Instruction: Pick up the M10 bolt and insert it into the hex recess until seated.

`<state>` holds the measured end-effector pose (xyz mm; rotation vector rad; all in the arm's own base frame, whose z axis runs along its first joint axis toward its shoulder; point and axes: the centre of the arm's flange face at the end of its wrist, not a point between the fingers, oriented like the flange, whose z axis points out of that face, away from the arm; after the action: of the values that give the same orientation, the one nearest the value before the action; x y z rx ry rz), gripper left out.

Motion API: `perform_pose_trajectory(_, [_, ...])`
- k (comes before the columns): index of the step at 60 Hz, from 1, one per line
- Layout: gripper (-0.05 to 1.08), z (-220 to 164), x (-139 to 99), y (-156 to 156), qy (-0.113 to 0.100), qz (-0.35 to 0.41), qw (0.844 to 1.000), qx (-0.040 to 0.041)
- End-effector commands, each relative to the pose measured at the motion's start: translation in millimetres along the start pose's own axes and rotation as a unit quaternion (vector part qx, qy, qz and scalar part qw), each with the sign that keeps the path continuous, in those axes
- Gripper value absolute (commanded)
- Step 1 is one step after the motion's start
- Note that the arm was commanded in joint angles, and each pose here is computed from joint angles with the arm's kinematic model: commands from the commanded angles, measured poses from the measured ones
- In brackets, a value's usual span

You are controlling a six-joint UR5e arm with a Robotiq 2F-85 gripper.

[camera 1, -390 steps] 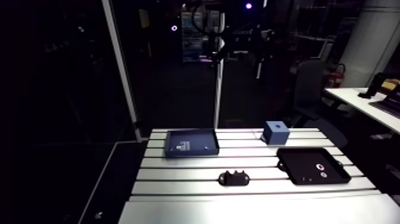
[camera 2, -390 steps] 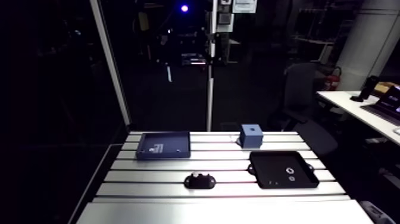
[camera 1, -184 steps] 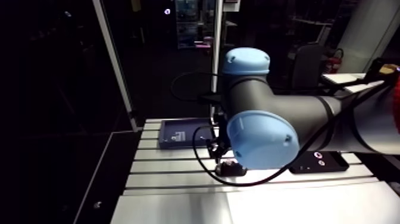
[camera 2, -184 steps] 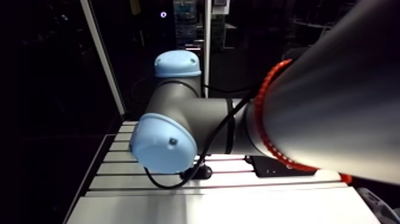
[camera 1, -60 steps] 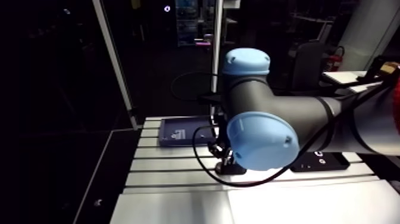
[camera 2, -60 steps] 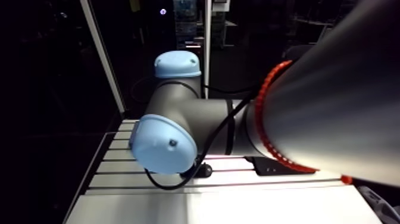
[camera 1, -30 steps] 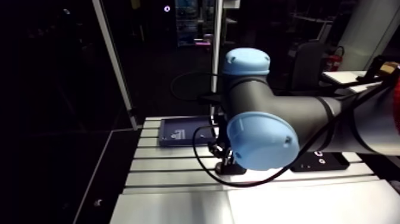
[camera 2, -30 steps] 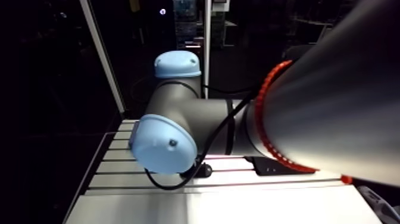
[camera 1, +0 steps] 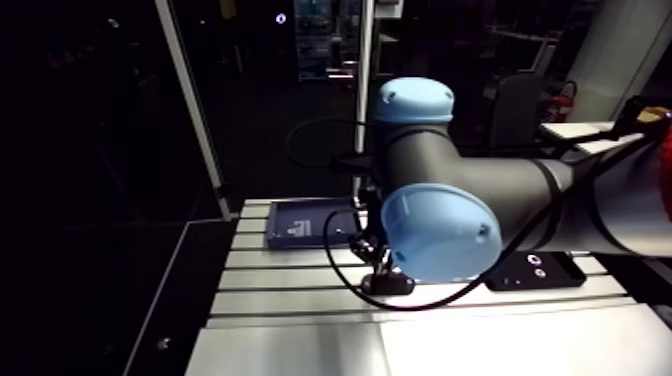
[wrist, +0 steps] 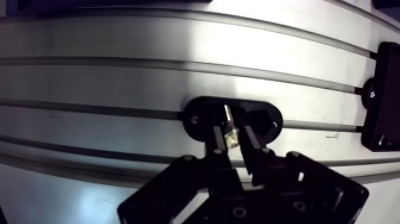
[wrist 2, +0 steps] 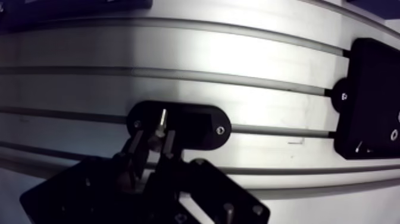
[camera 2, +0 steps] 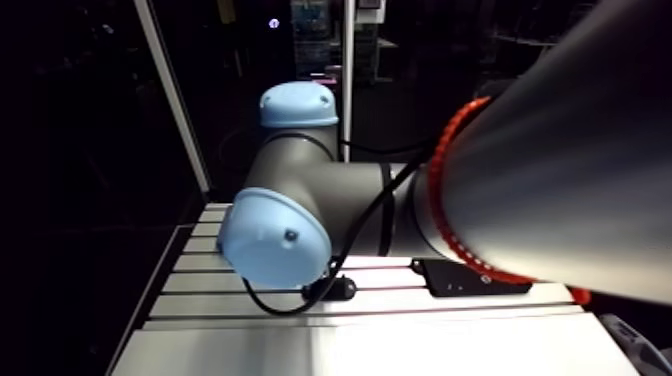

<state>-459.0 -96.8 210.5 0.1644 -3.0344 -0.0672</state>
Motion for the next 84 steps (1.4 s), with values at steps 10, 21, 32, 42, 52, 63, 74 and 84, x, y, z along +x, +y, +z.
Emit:
perform_pose_trajectory(10, [0.78,-45,21,4,0.019,-0.010,1.000,-0.0018])
perform_pose_trajectory(21, [0.84,-96,48,13,0.001,-0.050,0.999,0.0033])
perform_pose_trajectory(32, [0.86,-139,74,58,-0.024,-0.106,0.994,0.0080])
perform_pose_trajectory(42, [0.90,-153,87,97,-0.044,-0.169,0.985,0.0121])
perform_pose_trajectory(52, [0.90,-153,107,118,-0.077,-0.194,0.978,0.0105])
perform_pose_trajectory(63, [0.90,-159,124,136,-0.116,-0.194,0.974,0.0196])
perform_pose_trajectory(74, [0.90,-163,135,147,-0.114,-0.238,0.964,0.0139])
perform_pose_trajectory(84, [0.90,-160,146,164,-0.116,-0.239,0.964,0.0067])
